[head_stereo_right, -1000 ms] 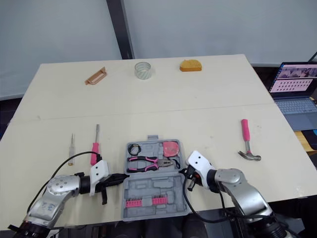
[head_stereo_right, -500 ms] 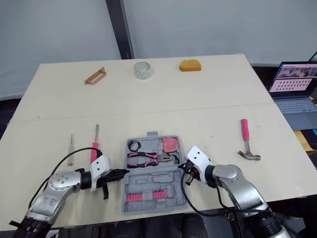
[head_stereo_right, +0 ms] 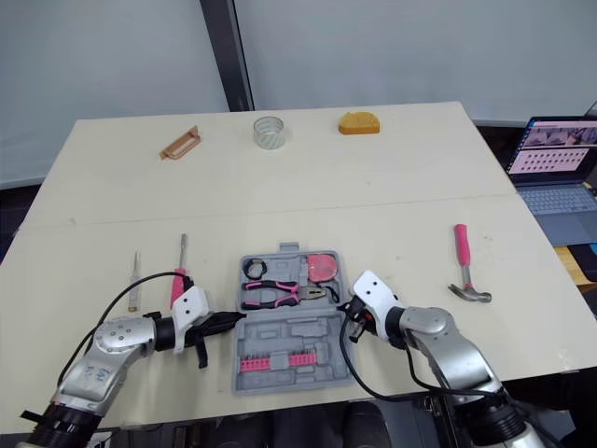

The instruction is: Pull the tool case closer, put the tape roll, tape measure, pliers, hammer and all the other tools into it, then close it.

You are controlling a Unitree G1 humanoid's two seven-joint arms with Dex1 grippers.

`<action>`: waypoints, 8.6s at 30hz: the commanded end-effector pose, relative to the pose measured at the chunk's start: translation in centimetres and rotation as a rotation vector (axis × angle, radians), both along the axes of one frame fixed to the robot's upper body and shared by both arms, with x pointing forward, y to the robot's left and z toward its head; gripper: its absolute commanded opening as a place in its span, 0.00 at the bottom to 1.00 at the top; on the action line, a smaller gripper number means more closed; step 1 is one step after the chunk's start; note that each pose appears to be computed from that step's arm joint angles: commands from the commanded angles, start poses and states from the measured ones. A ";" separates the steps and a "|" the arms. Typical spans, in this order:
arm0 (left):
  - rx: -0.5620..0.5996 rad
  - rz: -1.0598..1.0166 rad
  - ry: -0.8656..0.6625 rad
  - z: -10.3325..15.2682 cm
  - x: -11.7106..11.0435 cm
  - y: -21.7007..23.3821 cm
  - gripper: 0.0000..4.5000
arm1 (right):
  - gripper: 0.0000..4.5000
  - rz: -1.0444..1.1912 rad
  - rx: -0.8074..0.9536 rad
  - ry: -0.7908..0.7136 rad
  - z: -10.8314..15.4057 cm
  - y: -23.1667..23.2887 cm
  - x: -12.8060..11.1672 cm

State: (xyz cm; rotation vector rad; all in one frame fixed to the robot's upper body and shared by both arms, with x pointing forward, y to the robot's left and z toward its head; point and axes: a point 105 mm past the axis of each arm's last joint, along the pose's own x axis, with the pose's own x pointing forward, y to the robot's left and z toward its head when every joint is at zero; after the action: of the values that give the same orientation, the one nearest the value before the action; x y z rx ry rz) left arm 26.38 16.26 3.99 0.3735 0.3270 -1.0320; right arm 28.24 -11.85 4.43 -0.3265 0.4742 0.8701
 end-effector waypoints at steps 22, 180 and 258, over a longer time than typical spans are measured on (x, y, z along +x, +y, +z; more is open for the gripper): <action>-0.018 0.020 -0.068 1.3 1.1 0.1 0.00 | 0.01 0.001 0.026 -0.060 1.3 0.8 0.7; -0.032 1.205 0.123 3.3 5.8 14.1 0.99 | 1.00 0.241 0.147 -0.370 8.8 -6.6 -5.4; 0.367 -0.391 0.083 8.9 -0.2 -5.8 0.01 | 1.00 0.365 0.027 -0.305 7.6 -7.4 -7.7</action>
State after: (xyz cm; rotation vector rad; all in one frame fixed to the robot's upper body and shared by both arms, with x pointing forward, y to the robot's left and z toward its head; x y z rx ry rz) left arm 26.37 11.02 12.63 0.7179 0.5481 -1.3514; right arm 20.57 -19.13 11.35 -0.5038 0.1457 1.1677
